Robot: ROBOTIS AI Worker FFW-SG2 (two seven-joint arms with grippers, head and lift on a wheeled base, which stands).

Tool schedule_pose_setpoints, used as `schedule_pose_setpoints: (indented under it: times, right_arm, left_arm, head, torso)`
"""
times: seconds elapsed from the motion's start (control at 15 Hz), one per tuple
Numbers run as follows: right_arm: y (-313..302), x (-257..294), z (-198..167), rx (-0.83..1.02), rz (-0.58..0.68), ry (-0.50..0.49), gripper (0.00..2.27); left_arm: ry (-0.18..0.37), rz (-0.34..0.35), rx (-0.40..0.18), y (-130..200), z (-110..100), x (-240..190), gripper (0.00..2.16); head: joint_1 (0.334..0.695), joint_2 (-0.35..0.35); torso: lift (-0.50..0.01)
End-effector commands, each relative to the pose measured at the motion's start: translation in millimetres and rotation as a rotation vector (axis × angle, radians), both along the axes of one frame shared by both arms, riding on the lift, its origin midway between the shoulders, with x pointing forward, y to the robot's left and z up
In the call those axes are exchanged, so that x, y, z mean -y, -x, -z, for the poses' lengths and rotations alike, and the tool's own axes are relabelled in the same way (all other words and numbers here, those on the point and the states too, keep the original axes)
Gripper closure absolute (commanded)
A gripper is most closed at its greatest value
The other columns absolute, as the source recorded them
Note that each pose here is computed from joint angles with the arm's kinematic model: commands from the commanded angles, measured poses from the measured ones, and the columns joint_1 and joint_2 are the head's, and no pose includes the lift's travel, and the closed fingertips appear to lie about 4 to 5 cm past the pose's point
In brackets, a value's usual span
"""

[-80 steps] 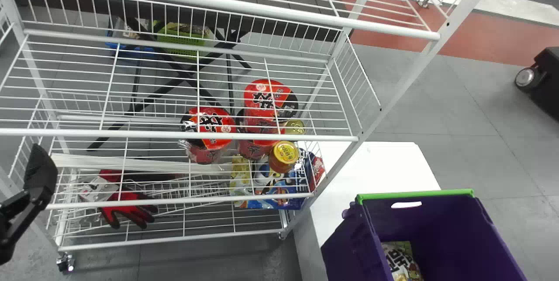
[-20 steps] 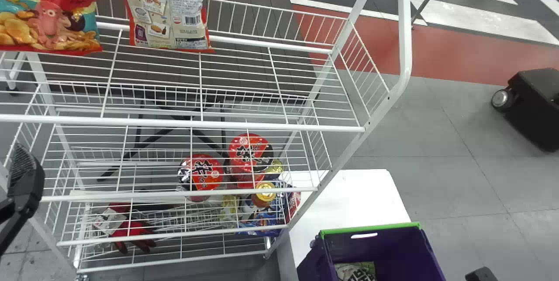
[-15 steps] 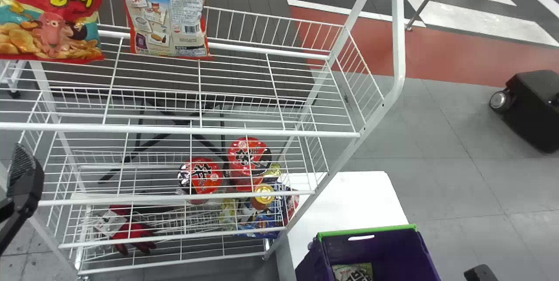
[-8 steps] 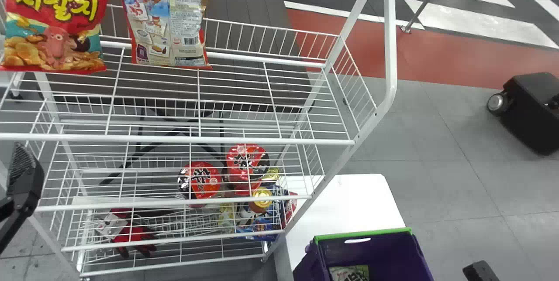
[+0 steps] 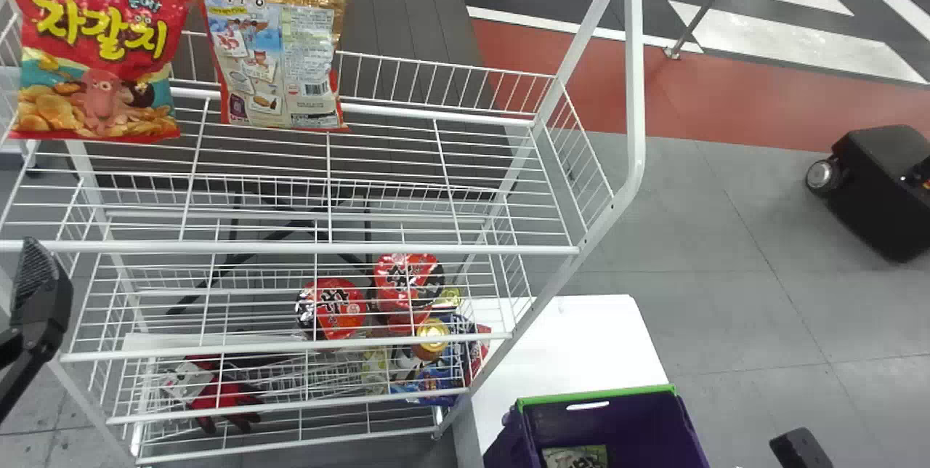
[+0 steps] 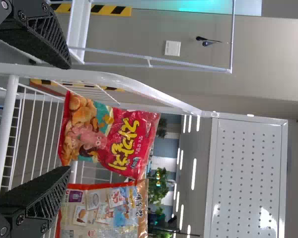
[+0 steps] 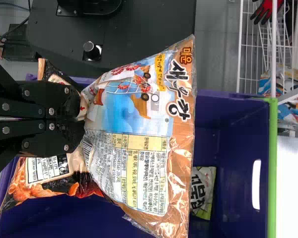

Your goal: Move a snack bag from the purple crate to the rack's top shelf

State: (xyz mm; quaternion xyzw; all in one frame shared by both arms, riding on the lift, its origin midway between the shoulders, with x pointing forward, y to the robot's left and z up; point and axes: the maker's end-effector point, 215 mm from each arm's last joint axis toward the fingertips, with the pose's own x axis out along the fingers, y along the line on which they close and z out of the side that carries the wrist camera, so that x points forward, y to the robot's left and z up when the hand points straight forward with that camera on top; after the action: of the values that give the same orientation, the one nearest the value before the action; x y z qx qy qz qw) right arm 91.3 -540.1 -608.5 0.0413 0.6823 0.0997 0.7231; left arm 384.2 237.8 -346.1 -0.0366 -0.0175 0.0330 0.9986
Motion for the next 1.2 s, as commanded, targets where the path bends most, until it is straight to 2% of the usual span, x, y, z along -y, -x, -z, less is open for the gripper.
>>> schedule_pose_setpoints:
  times: [0.0,0.53,0.73,0.93,1.13]
  right_arm:
    - [-3.7,-0.1,-1.2,0.007,-0.002,0.000,1.67]
    - [-19.4,-4.7,-3.9,0.053,-0.024,-0.022,1.67]
    - [-33.2,-17.5,-11.3,0.074,-0.019,-0.064,1.67]
    - [-73.8,-46.8,-58.2,0.174,0.026,-0.145,1.67]
    - [-126.2,-61.4,-129.4,0.380,0.028,-0.111,1.67]
  left_arm:
    - [-0.003,0.000,0.000,1.0,-0.5,0.4,0.09]
    - [-0.013,0.010,-0.018,2.1,0.4,8.1,0.09]
    - [-0.024,-0.005,-0.016,6.1,-3.7,7.4,0.09]
    - [-0.024,-0.007,-0.017,8.6,-4.4,7.2,0.09]
    - [-0.024,-0.003,-0.028,10.7,1.5,9.7,0.09]
  head:
    - [0.695,-0.350]
    - [0.695,-0.350]
    - [0.695,-0.350]
    - [0.695,-0.350]
    - [0.695,-0.350]
  torso:
    - [-0.015]
    - [0.009]
    - [0.005]
    - [0.000]
    - [0.000]
